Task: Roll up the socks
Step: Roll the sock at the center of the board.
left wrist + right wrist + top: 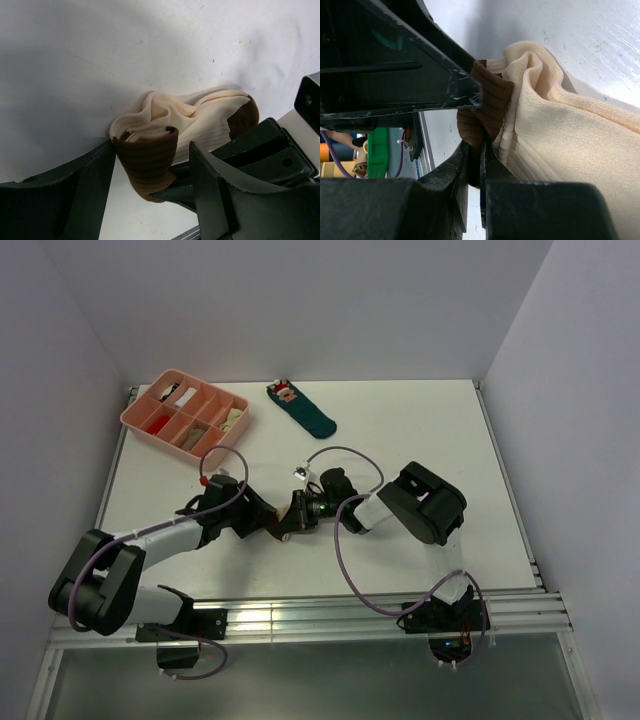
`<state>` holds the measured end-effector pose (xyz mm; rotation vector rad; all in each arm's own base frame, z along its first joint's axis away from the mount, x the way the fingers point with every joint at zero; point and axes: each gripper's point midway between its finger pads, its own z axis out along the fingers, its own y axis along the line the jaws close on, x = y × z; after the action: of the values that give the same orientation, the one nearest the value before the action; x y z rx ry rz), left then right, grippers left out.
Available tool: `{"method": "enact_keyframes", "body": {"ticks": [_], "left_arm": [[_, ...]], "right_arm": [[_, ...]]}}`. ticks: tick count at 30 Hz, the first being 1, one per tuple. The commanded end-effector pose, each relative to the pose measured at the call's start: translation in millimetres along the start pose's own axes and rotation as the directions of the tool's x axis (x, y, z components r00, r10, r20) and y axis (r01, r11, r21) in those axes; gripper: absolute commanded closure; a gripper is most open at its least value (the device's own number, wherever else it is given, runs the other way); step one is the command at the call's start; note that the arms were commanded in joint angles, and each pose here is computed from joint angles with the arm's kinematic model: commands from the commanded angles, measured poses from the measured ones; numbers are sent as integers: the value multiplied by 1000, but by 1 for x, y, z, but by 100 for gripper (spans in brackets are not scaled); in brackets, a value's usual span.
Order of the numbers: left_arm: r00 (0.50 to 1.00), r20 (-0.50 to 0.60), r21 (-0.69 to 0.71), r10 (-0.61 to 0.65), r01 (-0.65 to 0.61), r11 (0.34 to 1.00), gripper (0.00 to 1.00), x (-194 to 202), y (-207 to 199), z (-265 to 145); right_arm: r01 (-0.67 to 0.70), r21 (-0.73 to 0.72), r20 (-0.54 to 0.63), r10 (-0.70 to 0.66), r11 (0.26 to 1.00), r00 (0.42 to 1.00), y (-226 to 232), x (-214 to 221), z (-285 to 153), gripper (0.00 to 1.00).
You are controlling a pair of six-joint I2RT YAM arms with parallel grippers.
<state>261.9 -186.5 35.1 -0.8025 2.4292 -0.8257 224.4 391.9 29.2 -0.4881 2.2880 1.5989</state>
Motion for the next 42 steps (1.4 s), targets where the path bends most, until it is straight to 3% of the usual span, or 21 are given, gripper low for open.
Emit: {"method": "enact_keyframes", "body": {"ticks": [1, 6, 8, 10, 13, 16, 18, 25, 27, 33, 42], "left_arm": [[1000, -9, -24, 18, -18, 1000, 35, 2, 4, 8], [1000, -18, -94, 17, -19, 995, 43, 7, 25, 13], [999, -32, -132, 17, -21, 991, 54, 9, 32, 15], [999, -45, -188, 18, -26, 982, 78, 11, 42, 15], [997, -64, -256, 44, -59, 965, 92, 9, 48, 13], [994, -86, -339, 68, -93, 936, 99, 6, 51, 7], [991, -80, -360, 103, -126, 924, 100, -1, 39, 4], [963, -148, -556, 225, -269, 786, 100, -10, 28, -12], [948, -180, -591, 264, -318, 742, 100, -10, 21, -12], [915, -249, -614, 318, -403, 679, 100, -9, 10, -8], [895, -298, -620, 333, -447, 645, 100, -8, 2, 1]], "right_arm": [[-80, 73, -69, 85, 994, 994, -26, 27, -2, 100], [-94, 80, -57, 98, 992, 994, -29, 25, -4, 100], [-90, 80, -51, 94, 993, 994, -28, 23, -5, 100], [-81, 95, -47, 86, 992, 995, -28, 20, -5, 95], [-54, 114, -38, 59, 992, 998, -28, 15, -7, 83], [-24, 142, -17, 27, 990, 999, -26, 8, -10, 71], [3, 164, -6, -2, 986, 1000, -27, 6, -14, 63], [120, 291, 93, -153, 949, 984, -8, -20, -43, 51], [170, 378, 144, -239, 910, 960, -5, -35, -55, 48], [300, 596, 149, -470, 744, 870, 11, -43, -67, 43], [428, 677, 44, -613, 599, 789, 37, -28, -31, 41]]}}
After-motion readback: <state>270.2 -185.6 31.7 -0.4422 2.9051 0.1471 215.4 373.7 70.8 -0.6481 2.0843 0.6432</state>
